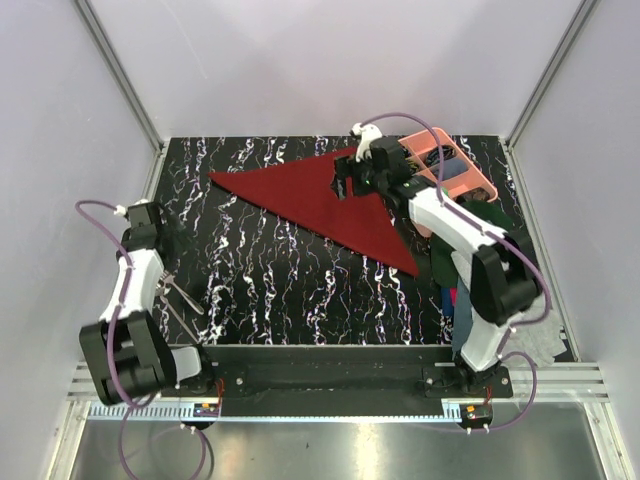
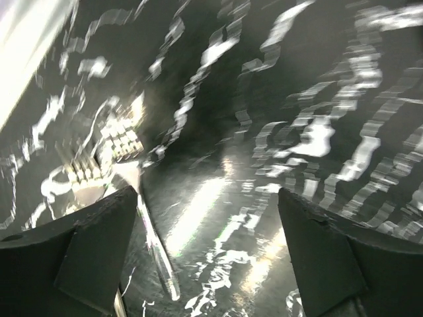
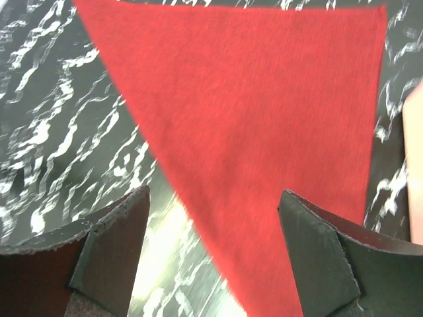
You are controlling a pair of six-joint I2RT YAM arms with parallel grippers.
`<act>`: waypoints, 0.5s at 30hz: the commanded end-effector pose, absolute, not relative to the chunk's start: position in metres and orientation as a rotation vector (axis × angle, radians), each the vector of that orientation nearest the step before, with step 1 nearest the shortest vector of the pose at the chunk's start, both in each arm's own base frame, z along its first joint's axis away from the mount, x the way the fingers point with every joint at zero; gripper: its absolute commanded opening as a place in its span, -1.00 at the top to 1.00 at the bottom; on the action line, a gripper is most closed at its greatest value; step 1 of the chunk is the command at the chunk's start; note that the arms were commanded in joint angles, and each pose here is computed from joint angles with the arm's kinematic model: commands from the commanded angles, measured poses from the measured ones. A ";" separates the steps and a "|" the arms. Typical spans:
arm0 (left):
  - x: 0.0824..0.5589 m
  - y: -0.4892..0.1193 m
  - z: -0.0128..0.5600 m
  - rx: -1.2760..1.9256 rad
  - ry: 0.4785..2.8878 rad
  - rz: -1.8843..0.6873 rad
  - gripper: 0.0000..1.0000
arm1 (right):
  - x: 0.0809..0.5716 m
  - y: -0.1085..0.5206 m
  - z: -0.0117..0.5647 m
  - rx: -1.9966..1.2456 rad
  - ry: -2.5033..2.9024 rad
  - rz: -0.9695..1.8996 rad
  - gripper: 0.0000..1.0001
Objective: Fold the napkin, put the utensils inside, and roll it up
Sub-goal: Grab a utensil with the right arm
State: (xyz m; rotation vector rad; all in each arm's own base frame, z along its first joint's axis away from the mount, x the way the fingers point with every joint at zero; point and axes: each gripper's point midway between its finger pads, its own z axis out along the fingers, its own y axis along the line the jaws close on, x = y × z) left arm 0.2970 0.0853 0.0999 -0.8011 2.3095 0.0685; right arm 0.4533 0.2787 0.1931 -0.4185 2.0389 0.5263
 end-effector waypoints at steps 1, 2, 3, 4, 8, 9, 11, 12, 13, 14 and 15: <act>0.304 0.094 0.078 -0.922 2.315 0.067 -0.69 | 0.415 0.277 0.224 -0.352 2.007 0.687 -0.74; 0.303 0.095 0.072 -0.928 2.334 0.079 -0.67 | 0.411 0.276 0.225 -0.353 2.006 0.694 -0.74; 0.302 0.096 0.066 -0.934 2.355 0.085 -0.66 | 0.404 0.272 0.229 -0.351 1.999 0.697 -0.74; 0.300 0.095 0.055 -0.940 2.393 0.090 -0.65 | 0.402 0.271 0.230 -0.348 1.998 0.697 -0.74; 0.287 0.100 0.035 -1.026 2.428 0.128 -0.55 | 0.396 0.262 0.234 -0.351 1.983 0.663 -0.75; 0.285 0.102 0.034 -1.039 2.428 0.137 -0.52 | 0.395 0.260 0.233 -0.350 1.983 0.656 -0.75; 0.280 0.106 0.030 -1.063 2.426 0.177 -0.42 | 0.394 0.258 0.233 -0.352 1.983 0.646 -0.75; 0.275 0.107 0.027 -1.075 2.431 0.189 -0.40 | 0.393 0.259 0.233 -0.355 1.983 0.649 -0.75; 0.274 0.108 0.026 -1.087 2.428 0.197 -0.37 | 0.391 0.259 0.233 -0.359 1.982 0.657 -0.75; 0.273 0.108 0.024 -1.096 2.429 0.197 -0.36 | 0.391 0.259 0.233 -0.357 1.984 0.658 -0.75; 0.273 0.109 0.023 -1.105 2.430 0.198 -0.32 | 0.389 0.259 0.233 -0.356 1.985 0.663 -0.75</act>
